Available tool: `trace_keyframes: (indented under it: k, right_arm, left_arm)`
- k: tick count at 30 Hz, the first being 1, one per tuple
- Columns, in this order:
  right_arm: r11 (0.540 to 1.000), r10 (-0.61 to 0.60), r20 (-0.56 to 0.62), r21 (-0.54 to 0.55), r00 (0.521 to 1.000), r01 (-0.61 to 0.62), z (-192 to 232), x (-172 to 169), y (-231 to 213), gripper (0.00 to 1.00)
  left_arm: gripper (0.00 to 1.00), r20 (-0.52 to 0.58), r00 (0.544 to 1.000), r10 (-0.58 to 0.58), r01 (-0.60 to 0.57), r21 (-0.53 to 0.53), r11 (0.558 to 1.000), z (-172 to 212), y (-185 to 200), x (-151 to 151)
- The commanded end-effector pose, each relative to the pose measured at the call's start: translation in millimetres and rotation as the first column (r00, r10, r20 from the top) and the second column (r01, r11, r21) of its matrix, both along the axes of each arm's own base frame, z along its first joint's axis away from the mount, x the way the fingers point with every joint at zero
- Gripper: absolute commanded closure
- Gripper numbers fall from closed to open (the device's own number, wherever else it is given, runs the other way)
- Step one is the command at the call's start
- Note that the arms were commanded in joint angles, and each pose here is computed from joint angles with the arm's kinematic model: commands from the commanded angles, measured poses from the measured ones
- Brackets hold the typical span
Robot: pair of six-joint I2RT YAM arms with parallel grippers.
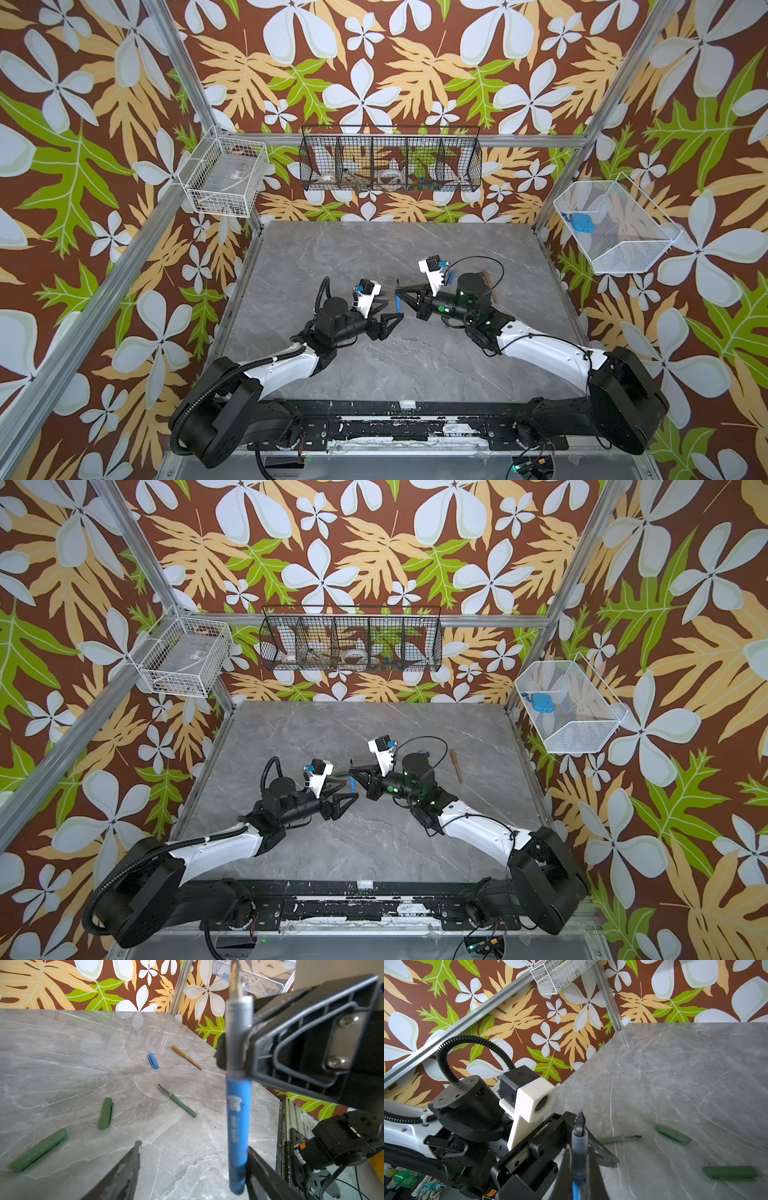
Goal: Insert the pens into the pen caps
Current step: 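Close the left gripper on the blue pen while the right gripper releases and withdraws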
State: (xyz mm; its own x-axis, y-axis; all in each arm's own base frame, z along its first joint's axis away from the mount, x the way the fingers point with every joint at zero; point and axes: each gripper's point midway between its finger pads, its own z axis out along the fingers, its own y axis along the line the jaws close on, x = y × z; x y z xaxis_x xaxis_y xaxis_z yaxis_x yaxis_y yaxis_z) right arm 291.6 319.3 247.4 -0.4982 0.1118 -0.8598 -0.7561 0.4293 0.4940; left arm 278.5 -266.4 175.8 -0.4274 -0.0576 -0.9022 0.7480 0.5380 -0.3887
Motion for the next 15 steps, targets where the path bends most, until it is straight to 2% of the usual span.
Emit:
trace_keyframes:
  k: [1, 6, 15]
  right_arm:
    - [0.999, 0.013, 0.022, 0.038, 1.0, -0.014, 5, -2, 3, 0.98]
    - [0.998, 0.021, 0.031, 0.067, 0.999, -0.023, 4, -4, 7, 0.98]
    - [0.997, 0.031, 0.048, 0.067, 0.998, -0.034, 3, -8, 17, 0.98]
  left_arm:
    - [0.2, 0.011, 0.999, -0.042, 0.042, -0.036, 0.998, 7, -5, -5]
    - [0.22, 0.007, 0.995, -0.101, 0.102, -0.066, 0.993, 11, -11, -12]
    - [0.48, -0.013, 0.989, -0.147, 0.146, -0.072, 0.987, 9, -18, -15]
